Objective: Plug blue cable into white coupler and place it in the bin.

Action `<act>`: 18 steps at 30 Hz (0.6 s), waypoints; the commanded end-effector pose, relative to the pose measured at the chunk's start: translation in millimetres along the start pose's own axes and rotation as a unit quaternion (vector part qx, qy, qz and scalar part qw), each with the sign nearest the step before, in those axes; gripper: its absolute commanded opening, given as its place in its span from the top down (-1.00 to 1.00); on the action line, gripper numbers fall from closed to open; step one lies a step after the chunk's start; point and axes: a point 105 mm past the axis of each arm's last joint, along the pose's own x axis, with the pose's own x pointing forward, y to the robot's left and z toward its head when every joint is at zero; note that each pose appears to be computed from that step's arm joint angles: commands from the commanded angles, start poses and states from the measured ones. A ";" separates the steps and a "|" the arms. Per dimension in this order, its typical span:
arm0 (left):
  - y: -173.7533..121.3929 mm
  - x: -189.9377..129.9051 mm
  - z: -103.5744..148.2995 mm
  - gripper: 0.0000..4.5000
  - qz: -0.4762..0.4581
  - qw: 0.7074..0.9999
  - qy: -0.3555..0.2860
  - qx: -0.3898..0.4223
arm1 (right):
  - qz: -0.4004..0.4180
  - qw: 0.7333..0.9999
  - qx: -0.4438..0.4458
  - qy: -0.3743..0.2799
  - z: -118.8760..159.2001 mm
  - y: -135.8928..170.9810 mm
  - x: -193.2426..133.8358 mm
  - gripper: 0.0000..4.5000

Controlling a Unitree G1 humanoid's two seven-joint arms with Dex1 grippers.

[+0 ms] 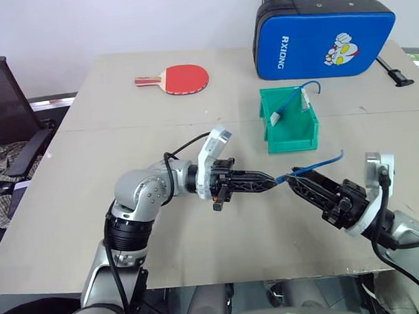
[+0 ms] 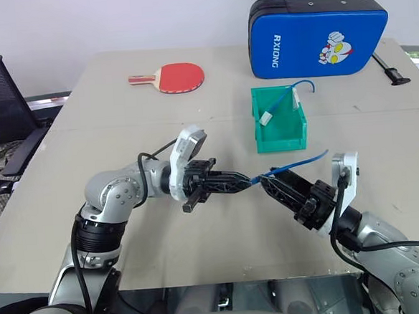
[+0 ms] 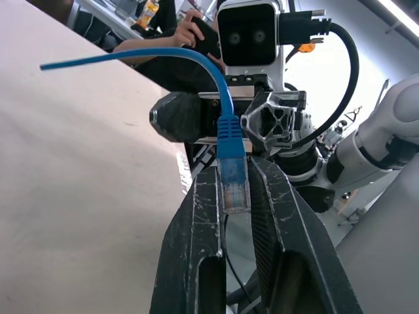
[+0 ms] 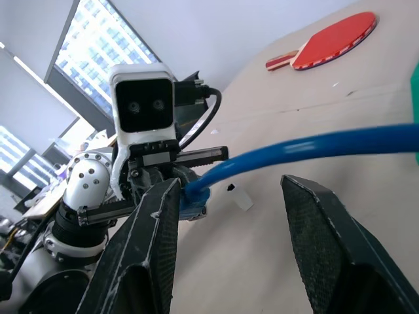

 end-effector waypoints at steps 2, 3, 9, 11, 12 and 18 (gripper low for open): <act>-10.0 3.7 4.3 1.00 -0.021 1.000 -0.008 0.021 | 0.015 1.000 0.002 0.001 2.1 6.1 2.7 -0.03; -10.1 4.2 4.2 1.00 -0.022 0.999 -0.009 0.021 | 0.014 1.000 0.002 0.002 1.9 5.9 2.9 0.20; -8.5 7.6 3.0 1.00 -0.024 0.999 -0.012 0.027 | 0.020 1.000 0.006 0.011 0.6 8.5 3.8 0.98; -5.9 8.0 3.4 1.00 -0.017 0.999 -0.016 0.036 | 0.022 1.000 0.005 0.015 0.3 8.8 3.9 0.98; -4.2 7.8 3.4 1.00 -0.011 0.999 -0.017 0.043 | 0.023 1.000 0.004 0.016 0.5 8.8 4.0 0.98; 11.1 -9.5 8.6 0.04 0.075 0.992 -0.028 0.094 | 0.022 1.000 -0.016 0.005 8.6 4.3 5.3 1.00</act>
